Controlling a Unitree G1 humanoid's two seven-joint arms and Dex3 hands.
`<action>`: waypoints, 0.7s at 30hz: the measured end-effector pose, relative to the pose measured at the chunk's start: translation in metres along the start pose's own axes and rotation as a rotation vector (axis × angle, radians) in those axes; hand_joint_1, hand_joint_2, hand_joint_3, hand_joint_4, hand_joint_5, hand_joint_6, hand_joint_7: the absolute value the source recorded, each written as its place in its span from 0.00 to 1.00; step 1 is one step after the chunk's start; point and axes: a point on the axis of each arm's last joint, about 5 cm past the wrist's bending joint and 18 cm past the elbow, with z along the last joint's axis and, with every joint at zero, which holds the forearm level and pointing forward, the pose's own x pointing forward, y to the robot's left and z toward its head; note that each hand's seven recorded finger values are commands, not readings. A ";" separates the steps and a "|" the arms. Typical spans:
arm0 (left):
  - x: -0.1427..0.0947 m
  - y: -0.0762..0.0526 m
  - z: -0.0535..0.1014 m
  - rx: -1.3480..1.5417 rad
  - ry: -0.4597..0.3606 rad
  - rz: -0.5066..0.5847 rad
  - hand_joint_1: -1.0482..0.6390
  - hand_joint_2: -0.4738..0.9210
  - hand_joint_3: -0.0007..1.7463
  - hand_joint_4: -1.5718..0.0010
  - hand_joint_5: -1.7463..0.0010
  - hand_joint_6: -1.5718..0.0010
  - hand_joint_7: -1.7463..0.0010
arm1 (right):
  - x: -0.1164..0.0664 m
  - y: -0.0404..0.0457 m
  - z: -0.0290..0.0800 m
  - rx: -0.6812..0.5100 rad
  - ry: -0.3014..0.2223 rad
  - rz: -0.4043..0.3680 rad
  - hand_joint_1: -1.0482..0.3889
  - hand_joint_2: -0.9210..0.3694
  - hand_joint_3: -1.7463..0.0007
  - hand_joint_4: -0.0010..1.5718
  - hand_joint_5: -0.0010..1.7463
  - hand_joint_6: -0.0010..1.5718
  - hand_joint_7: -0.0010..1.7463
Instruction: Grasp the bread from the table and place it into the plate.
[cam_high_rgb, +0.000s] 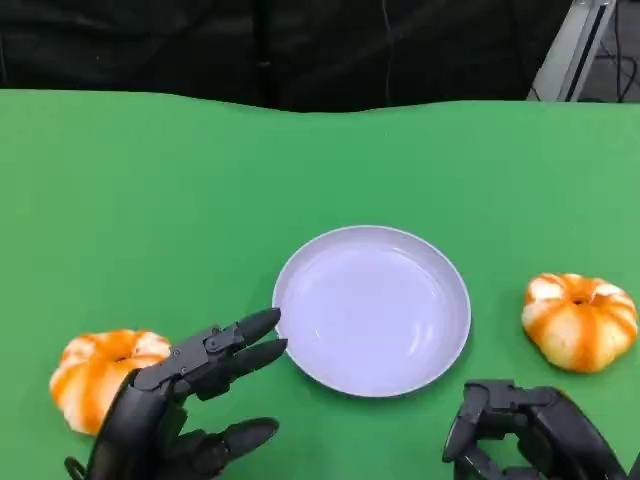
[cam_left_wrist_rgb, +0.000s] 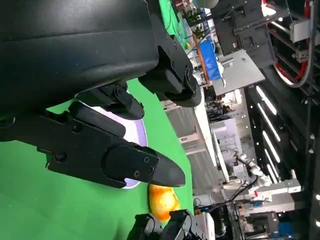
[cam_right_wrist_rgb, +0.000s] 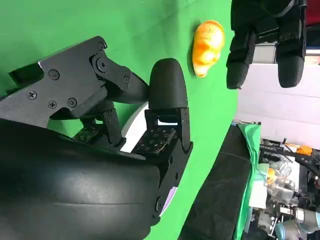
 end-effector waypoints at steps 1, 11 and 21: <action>0.000 0.000 0.001 0.006 -0.001 0.000 0.24 1.00 0.08 0.60 1.00 0.65 1.00 | 0.000 0.0000 0.000 0.000 0.000 0.000 0.67 0.23 0.46 0.54 0.83 0.55 0.68; 0.000 0.010 0.015 0.138 -0.026 0.024 0.23 1.00 0.07 0.59 1.00 0.64 1.00 | 0.000 0.0001 0.000 -0.001 0.000 -0.003 0.67 0.22 0.46 0.54 0.83 0.55 0.68; 0.000 0.012 0.018 0.173 -0.028 0.030 0.24 1.00 0.06 0.60 1.00 0.62 0.99 | 0.000 0.0001 0.000 -0.001 -0.001 -0.002 0.67 0.22 0.46 0.54 0.83 0.55 0.67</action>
